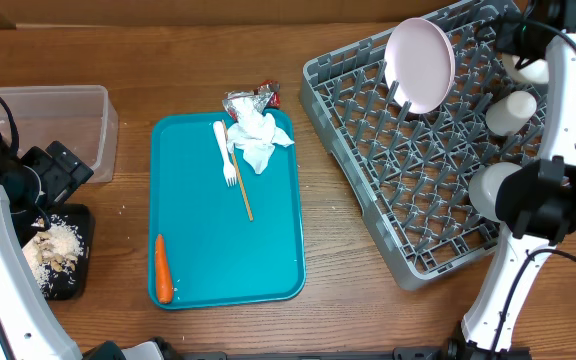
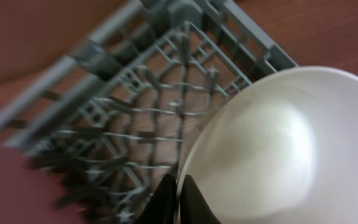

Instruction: Sort waste into correct bins and load items into the dishwasher rack

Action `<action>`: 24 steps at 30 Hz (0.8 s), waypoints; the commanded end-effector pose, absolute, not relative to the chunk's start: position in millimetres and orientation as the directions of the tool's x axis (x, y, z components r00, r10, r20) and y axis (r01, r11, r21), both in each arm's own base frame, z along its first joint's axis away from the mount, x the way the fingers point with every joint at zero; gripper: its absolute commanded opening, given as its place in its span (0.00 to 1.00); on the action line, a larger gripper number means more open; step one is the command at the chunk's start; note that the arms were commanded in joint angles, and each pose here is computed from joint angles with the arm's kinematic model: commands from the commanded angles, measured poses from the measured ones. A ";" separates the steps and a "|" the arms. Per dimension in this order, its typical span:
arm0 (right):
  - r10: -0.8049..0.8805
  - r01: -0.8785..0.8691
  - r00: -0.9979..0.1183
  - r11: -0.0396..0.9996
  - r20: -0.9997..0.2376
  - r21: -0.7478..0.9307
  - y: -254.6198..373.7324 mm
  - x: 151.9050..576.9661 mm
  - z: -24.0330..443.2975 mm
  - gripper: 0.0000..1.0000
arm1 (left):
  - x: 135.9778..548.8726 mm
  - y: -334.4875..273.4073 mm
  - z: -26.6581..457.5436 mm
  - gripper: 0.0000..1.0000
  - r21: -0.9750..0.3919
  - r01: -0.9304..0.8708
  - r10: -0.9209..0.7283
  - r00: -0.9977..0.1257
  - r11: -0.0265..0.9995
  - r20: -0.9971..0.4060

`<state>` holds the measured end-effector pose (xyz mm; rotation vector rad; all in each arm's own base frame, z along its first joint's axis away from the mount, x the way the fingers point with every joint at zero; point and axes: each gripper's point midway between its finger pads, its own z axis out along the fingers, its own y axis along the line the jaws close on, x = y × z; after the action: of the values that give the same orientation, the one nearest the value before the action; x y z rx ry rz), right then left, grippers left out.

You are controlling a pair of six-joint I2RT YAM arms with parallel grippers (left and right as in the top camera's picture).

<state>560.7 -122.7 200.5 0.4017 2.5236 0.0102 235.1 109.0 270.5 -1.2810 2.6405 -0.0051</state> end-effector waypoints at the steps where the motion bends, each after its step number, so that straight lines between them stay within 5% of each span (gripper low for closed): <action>1: 0.337 0.177 -0.656 0.939 -0.676 0.296 -86.5 545.8 314.5 0.04 | 234.8 110.0 268.0 1.00 -0.090 -0.786 -0.787 -0.593 0.612 -0.172; 9: 0.368 -0.004 -0.710 0.850 -0.600 0.526 -24.3 496.4 365.1 0.04 | 234.8 110.0 268.0 1.00 -0.089 -0.786 -0.787 -0.593 0.612 -0.172; 16: 0.258 -0.155 -0.866 0.675 -0.428 0.721 23.9 443.0 356.0 0.04 | 234.8 110.0 268.0 1.00 -0.090 -0.786 -0.787 -0.593 0.612 -0.172; 24: 0.260 -0.114 -0.920 0.539 -0.294 0.835 28.3 440.6 325.9 0.04 | 234.8 110.0 268.0 1.00 -0.090 -0.786 -0.787 -0.593 0.612 -0.172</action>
<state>443.7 17.5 327.9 0.1817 2.4485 1.1721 235.1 108.9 270.4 -1.2812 2.6412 -0.0057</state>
